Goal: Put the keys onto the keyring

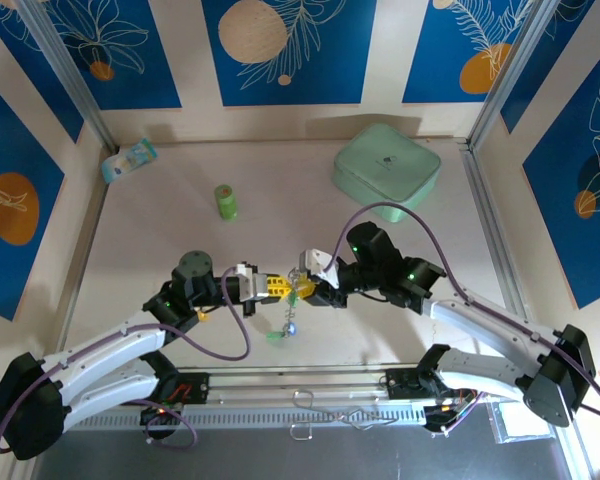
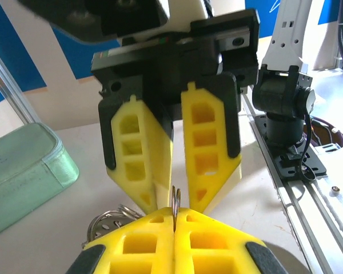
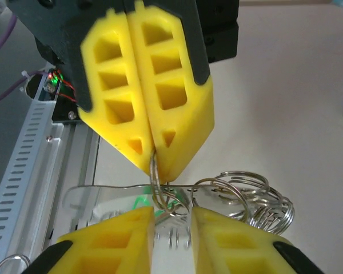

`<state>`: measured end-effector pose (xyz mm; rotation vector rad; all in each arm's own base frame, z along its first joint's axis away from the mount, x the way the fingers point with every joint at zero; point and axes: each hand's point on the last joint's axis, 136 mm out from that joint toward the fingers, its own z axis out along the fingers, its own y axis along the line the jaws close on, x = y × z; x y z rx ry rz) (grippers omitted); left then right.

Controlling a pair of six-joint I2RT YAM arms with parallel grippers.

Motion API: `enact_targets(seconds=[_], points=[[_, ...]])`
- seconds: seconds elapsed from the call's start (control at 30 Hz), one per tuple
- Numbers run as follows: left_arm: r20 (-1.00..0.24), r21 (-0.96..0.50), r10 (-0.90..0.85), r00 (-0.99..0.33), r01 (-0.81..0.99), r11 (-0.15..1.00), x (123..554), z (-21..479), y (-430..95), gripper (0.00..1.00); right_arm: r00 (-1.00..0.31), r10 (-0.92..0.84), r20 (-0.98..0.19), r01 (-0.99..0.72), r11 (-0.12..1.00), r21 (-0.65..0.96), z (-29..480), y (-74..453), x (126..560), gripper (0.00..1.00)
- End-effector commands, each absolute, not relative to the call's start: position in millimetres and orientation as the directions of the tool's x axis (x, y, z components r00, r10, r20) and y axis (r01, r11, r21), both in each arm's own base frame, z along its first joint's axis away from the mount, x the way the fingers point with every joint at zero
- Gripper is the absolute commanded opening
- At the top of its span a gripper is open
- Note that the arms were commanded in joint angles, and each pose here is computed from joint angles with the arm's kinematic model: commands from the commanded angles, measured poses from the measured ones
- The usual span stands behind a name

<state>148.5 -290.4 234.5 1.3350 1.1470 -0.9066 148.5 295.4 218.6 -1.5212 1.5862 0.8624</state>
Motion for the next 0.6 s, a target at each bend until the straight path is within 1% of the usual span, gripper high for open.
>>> enact_targets(seconds=[0.0,0.17,0.27,0.37,0.47,0.5,0.53,0.57], points=[[-0.959,0.277,0.072,0.273,0.96,0.05,142.6,248.0,-292.1,0.0,0.017,-0.444,-0.896,-0.998,0.046,-0.042,226.6,293.0,141.2,0.26],[-0.959,0.28,0.066,0.276,0.959,0.052,142.7,250.2,-292.0,0.0,0.038,-0.423,-0.905,-0.998,0.027,-0.055,232.3,298.9,140.5,0.26],[-0.959,0.279,0.065,0.275,0.959,0.052,142.9,250.9,-292.4,0.0,0.04,-0.421,-0.906,-0.999,0.016,-0.052,233.1,302.8,141.2,0.22],[-0.959,0.28,0.066,0.277,0.959,0.051,142.8,251.1,-292.1,0.0,0.041,-0.41,-0.911,-0.999,0.007,-0.049,235.3,306.6,141.7,0.14],[-0.956,0.288,0.08,0.284,0.956,0.053,143.2,249.1,-291.5,0.0,0.043,-0.414,-0.909,-0.999,0.003,-0.049,236.0,308.3,142.1,0.03],[-0.952,0.296,0.096,0.289,0.953,0.063,145.7,247.2,-290.9,0.0,0.046,-0.421,-0.906,-0.999,0.007,-0.054,235.7,307.8,143.0,0.0],[-0.951,0.297,0.118,0.287,0.952,0.079,149.4,244.7,-290.3,0.02,0.049,-0.43,-0.902,-0.998,0.011,-0.059,235.5,306.8,144.1,0.0],[-0.949,0.297,0.142,0.282,0.951,0.091,152.5,242.5,-289.8,0.13,0.053,-0.44,-0.897,-0.998,0.015,-0.067,235.3,305.9,144.8,0.0]])
